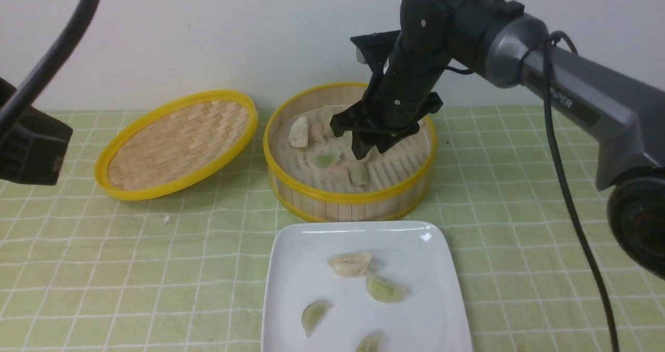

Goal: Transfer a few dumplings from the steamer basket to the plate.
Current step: Use the right arm to grab a dumpling from inside the steamer

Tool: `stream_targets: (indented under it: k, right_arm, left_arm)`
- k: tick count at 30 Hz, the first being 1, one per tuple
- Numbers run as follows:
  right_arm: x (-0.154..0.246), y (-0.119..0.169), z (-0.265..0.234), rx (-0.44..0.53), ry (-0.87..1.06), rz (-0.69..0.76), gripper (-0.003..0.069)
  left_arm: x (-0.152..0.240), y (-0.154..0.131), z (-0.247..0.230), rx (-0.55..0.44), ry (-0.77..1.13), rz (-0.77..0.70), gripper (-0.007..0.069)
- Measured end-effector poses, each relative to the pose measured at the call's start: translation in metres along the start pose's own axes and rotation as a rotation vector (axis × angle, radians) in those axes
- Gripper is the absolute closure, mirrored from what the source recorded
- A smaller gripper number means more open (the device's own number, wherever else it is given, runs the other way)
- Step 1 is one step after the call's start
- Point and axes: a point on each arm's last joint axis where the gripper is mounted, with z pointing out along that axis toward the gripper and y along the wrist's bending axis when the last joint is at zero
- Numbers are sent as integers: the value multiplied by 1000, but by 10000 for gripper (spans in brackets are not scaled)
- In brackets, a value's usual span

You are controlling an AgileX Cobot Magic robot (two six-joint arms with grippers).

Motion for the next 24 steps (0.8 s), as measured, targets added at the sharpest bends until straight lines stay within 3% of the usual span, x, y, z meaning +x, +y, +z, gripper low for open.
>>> stream_targets:
  k: [10, 19, 21, 24]
  right_arm:
    - [2, -10, 45, 17, 10, 15, 309]
    - [2, -13, 66, 6, -10, 23, 302]
    - [2, -12, 66, 5, -10, 11, 326]
    - [4, -12, 65, 5, 11, -24, 455]
  left_arm:
    - [1, 0, -1, 3, 10, -2, 631]
    - [2, -3, -1, 33, 17, -20, 631]
    - [2, -4, -1, 44, 19, -24, 631]
    - [2, -5, -1, 51, 20, -27, 631]
